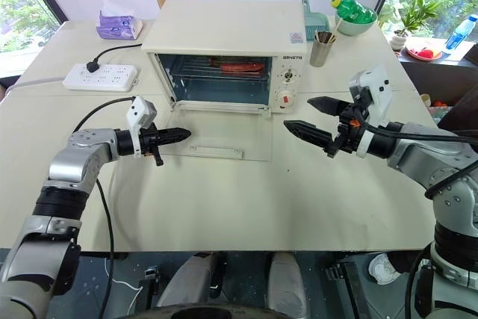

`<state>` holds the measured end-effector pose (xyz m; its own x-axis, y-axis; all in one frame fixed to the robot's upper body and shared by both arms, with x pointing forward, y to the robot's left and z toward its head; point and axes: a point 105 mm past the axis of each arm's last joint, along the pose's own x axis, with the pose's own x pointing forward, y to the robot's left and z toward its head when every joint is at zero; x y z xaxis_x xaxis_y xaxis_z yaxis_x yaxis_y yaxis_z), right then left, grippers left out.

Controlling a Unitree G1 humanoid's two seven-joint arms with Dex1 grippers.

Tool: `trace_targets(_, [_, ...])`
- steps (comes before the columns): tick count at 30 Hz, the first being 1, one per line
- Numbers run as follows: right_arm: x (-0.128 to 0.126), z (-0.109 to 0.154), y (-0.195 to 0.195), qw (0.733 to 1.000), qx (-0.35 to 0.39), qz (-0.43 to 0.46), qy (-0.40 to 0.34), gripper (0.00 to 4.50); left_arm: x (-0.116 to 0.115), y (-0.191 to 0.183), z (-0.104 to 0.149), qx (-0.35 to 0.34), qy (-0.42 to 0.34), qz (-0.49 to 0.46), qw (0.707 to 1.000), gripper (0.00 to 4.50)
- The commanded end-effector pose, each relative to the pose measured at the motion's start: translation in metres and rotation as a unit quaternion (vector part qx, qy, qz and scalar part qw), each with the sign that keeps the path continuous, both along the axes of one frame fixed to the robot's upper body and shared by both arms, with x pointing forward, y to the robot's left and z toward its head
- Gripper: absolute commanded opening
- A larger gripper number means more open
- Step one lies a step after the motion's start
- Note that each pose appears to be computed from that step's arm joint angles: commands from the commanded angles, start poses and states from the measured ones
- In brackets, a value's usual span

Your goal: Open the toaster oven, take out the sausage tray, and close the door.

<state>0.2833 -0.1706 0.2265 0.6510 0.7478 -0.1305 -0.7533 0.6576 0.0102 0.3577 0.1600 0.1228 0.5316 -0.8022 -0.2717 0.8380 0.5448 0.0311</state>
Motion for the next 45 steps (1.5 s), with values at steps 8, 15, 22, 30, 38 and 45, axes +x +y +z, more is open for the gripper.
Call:
trace_targets(8, [0.002, 0.011, 0.006, 1.000, 0.003, 0.012, -0.029, 4.50, -0.009, 0.009, 0.030, -0.011, -0.027, -0.005, 1.000, 0.05])
trace_targets(15, [0.010, 0.012, 0.008, 0.999, -0.009, 0.021, -0.036, 4.50, -0.040, 0.029, 0.096, -0.060, -0.045, -0.012, 0.997, 0.59])
trace_targets(22, [0.019, 0.009, 0.018, 0.998, -0.031, 0.030, -0.050, 4.50, -0.056, 0.049, 0.129, -0.089, -0.057, 0.024, 0.994, 3.88])
trace_targets(30, [0.034, 0.005, 0.035, 0.996, -0.048, 0.032, -0.071, 4.50, -0.058, 0.059, 0.125, -0.071, -0.071, 0.060, 0.993, 4.45])
trace_targets(38, [0.057, -0.002, 0.072, 0.975, -0.146, 0.025, -0.167, 4.50, -0.058, 0.056, 0.122, -0.061, -0.080, 0.054, 0.993, 4.45])
trace_targets(45, [0.084, -0.008, 0.120, 0.948, -0.206, 0.036, -0.241, 4.50, -0.052, 0.054, 0.124, -0.065, -0.086, 0.054, 0.993, 4.45])
